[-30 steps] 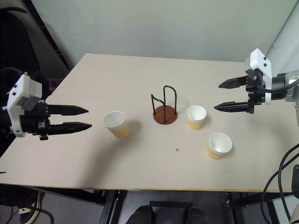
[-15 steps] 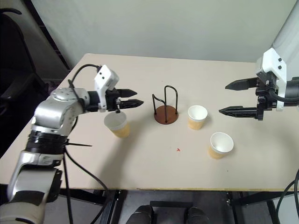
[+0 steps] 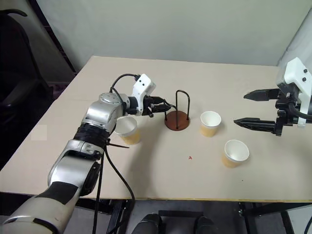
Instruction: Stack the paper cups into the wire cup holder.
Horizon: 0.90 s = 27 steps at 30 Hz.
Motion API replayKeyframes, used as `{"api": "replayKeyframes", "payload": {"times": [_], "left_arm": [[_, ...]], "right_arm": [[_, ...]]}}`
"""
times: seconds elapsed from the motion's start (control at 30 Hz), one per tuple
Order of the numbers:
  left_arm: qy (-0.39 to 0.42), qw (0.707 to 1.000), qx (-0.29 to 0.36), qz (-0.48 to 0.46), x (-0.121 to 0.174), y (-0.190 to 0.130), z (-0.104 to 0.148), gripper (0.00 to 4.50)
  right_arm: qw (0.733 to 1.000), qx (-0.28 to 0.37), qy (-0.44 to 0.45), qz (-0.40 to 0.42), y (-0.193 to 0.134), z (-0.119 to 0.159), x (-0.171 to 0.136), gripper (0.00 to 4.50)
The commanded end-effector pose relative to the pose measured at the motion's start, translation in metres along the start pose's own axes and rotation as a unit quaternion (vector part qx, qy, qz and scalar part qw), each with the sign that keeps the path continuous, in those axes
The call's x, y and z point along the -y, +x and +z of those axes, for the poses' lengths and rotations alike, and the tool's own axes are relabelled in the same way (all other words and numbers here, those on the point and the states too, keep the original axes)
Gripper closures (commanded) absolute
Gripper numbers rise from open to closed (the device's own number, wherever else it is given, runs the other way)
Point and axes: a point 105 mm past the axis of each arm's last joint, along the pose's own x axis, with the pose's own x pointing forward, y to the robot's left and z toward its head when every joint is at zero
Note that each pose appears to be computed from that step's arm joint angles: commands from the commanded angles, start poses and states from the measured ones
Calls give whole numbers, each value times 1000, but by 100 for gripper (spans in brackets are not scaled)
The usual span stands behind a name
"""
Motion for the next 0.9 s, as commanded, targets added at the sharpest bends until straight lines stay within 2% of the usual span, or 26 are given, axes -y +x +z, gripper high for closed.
{"api": "replayKeyframes", "payload": {"times": [0.03,0.13,0.3,0.47,0.67,0.77,0.9], "left_arm": [[16,999,31,-3,1,3,20,338],[18,999,35,-6,1,2,23,446],[38,997,47,-41,7,-7,33,446],[96,984,48,-141,34,-31,35,446],[142,949,40,-279,83,-60,22,446],[158,933,35,-322,103,-60,14,446],[176,928,35,-327,110,-46,12,446]], "right_arm": [[999,10,-27,-27,-13,14,0,0],[999,9,-27,-31,-14,14,0,0],[999,7,-23,-30,-15,12,-2,0],[1000,-1,-19,-1,-11,8,-9,0],[998,-35,-16,51,-2,-7,-26,0],[995,-49,-20,88,5,-12,-39,0],[991,-30,-22,131,10,-5,-55,0]]}}
